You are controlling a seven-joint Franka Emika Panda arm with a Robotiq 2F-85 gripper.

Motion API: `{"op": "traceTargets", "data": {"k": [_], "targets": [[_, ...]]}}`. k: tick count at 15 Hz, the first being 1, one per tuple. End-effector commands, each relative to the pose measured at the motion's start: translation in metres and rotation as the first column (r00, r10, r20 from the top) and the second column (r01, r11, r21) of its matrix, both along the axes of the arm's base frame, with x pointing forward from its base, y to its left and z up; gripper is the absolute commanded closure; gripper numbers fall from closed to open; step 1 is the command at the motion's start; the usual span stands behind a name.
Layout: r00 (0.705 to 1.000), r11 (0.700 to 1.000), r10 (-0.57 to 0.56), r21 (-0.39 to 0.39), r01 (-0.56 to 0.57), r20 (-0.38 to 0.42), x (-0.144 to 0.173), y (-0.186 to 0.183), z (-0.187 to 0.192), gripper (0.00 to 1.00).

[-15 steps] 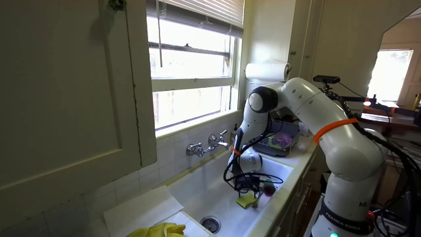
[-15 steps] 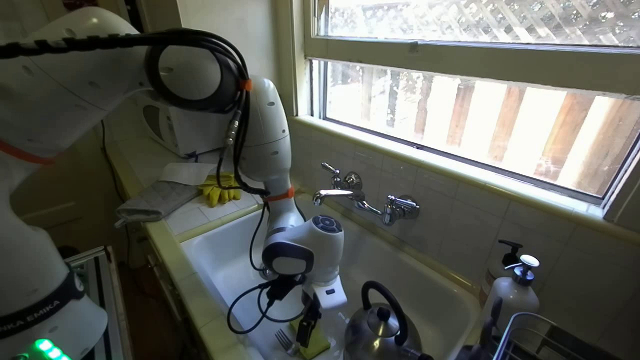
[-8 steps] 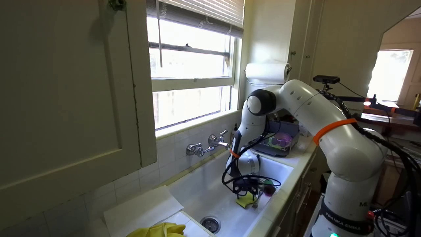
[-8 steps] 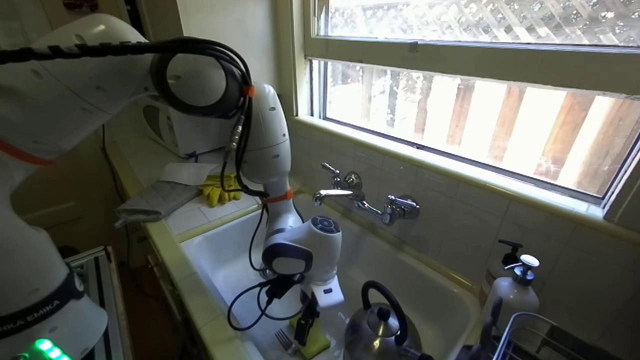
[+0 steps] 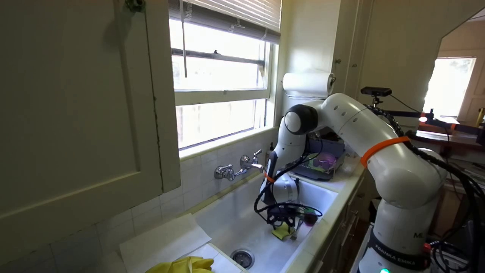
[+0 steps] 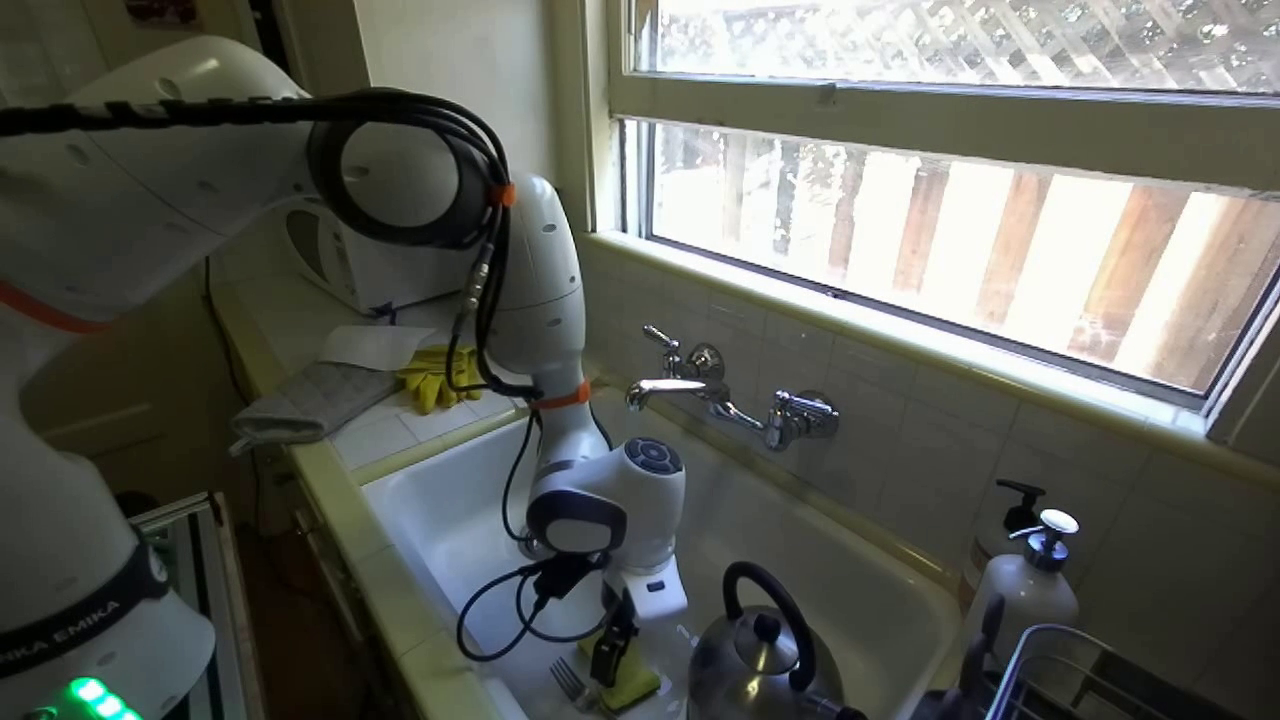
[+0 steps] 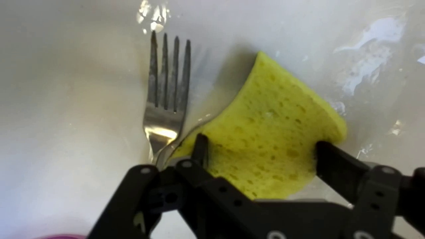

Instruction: Use the yellow sponge to clean the left tap

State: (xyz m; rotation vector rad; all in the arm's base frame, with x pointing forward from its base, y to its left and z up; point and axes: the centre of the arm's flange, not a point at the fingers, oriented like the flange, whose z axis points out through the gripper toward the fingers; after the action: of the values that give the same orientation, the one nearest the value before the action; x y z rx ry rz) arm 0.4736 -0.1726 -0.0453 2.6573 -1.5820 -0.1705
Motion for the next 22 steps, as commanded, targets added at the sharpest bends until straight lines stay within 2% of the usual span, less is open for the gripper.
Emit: {"op": "traceTargets", "data": {"k": [1, 5, 8, 13, 15, 18, 22], "targets": [[0.999, 1.0, -0.022, 0.009, 0.022, 0.023, 0.002, 0.003, -0.019, 0.51], [0.999, 0.999, -0.03, 0.021, 0.029, 0.034, 0.005, 0.003, -0.014, 0.76], [0.997, 0.998, -0.046, 0.056, 0.042, 0.056, 0.009, 0.005, -0.01, 1.0], [0.991, 0.987, -0.065, 0.151, 0.046, 0.12, 0.006, 0.007, 0.016, 1.0], [0.986, 0.986, -0.065, 0.164, 0.039, 0.153, 0.003, 0.005, 0.031, 1.0], [0.98, 0.987, -0.054, 0.156, 0.024, 0.192, -0.003, 0.004, 0.052, 1.0], [0.981, 0.992, -0.017, 0.127, -0.008, 0.195, -0.011, 0.006, 0.067, 1.0]]}}
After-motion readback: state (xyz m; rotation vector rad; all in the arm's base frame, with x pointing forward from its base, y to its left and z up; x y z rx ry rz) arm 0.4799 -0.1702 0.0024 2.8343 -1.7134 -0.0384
